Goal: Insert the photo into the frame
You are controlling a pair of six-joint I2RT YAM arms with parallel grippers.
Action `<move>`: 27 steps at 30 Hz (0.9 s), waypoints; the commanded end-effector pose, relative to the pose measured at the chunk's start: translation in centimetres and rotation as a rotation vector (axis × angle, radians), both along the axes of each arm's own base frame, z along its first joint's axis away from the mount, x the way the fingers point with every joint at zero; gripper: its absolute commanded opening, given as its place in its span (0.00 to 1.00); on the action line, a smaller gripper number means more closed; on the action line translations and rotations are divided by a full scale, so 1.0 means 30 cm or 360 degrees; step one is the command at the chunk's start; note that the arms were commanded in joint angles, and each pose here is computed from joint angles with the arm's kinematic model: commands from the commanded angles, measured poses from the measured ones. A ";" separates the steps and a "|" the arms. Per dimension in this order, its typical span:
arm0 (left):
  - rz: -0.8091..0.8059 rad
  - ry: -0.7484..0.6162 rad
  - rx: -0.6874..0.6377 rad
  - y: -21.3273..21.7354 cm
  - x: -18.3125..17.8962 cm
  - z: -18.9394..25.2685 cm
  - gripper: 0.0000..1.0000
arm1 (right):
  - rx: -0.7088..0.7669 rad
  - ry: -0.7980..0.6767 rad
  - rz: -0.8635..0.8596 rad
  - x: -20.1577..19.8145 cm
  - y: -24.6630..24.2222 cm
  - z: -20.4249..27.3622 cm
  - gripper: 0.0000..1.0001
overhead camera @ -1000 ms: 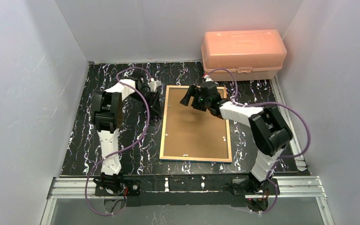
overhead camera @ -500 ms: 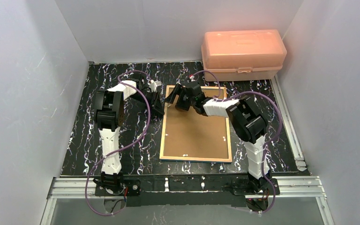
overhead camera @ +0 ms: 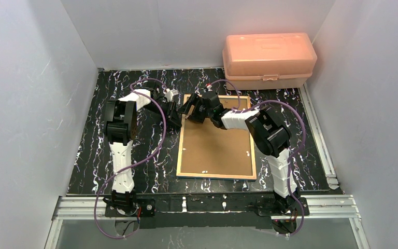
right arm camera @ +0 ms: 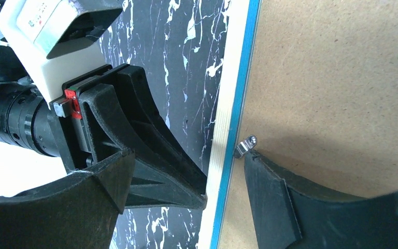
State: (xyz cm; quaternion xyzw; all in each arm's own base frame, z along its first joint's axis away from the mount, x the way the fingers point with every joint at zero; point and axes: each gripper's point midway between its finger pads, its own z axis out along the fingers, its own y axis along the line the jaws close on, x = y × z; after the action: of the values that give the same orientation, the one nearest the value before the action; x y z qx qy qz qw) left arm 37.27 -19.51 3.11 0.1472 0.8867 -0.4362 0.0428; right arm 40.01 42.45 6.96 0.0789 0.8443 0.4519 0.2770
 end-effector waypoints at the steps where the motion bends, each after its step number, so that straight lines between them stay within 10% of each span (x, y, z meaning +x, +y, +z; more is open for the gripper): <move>1: -0.0005 0.0015 0.0061 0.019 -0.015 -0.033 0.16 | 0.0051 -0.0015 0.0010 0.006 0.036 0.024 0.84; 27: -0.0032 0.0004 0.0039 0.018 -0.031 -0.029 0.13 | 0.0036 -0.0039 0.0027 0.016 0.073 0.009 0.82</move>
State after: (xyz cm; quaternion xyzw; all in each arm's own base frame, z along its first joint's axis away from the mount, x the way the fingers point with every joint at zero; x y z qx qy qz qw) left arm 37.31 -19.23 3.13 0.1429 0.8835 -0.4438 0.0446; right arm 40.19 43.03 6.71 0.0792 0.8486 0.4495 0.2673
